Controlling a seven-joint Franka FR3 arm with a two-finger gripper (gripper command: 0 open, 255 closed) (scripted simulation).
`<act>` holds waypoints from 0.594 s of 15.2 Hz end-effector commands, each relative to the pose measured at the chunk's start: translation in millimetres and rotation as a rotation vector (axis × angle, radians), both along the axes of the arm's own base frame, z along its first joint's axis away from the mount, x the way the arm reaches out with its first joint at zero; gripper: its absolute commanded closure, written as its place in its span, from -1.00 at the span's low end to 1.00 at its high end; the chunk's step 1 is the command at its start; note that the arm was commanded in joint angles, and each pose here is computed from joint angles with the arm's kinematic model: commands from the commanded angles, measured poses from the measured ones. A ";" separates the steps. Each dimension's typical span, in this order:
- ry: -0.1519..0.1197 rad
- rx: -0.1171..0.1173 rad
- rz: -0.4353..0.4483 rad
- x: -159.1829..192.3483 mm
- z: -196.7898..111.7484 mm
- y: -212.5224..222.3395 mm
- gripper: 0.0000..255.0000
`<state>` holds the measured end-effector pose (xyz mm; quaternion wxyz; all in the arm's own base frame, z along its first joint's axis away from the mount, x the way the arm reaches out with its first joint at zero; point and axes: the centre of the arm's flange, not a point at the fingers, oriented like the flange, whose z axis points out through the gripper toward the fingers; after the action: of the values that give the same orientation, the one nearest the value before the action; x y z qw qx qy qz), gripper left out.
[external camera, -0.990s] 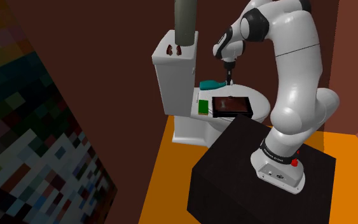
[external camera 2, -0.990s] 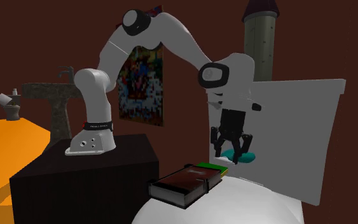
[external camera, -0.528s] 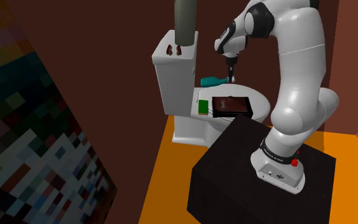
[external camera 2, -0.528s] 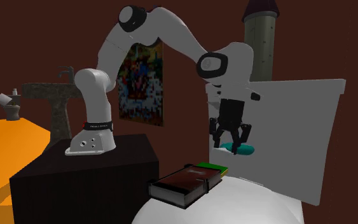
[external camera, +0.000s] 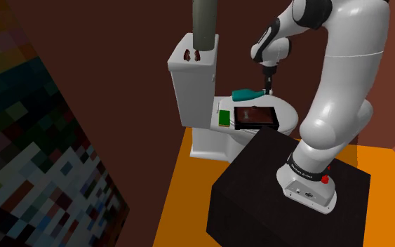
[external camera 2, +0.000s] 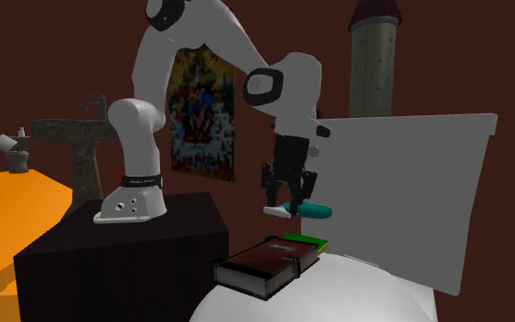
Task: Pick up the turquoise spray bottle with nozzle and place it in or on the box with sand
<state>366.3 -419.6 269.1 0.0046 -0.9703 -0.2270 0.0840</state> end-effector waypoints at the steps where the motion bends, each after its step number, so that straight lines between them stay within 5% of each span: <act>1: -0.001 0.001 0.002 -27.5 3.4 6.1 1.00; 4: -0.001 0.001 0.002 -62.8 8.4 14.3 1.00; 9: -0.001 0.001 0.002 -62.8 -18.0 14.3 1.00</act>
<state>304.0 -406.4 256.4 0.0050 -0.9701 -0.2279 0.0837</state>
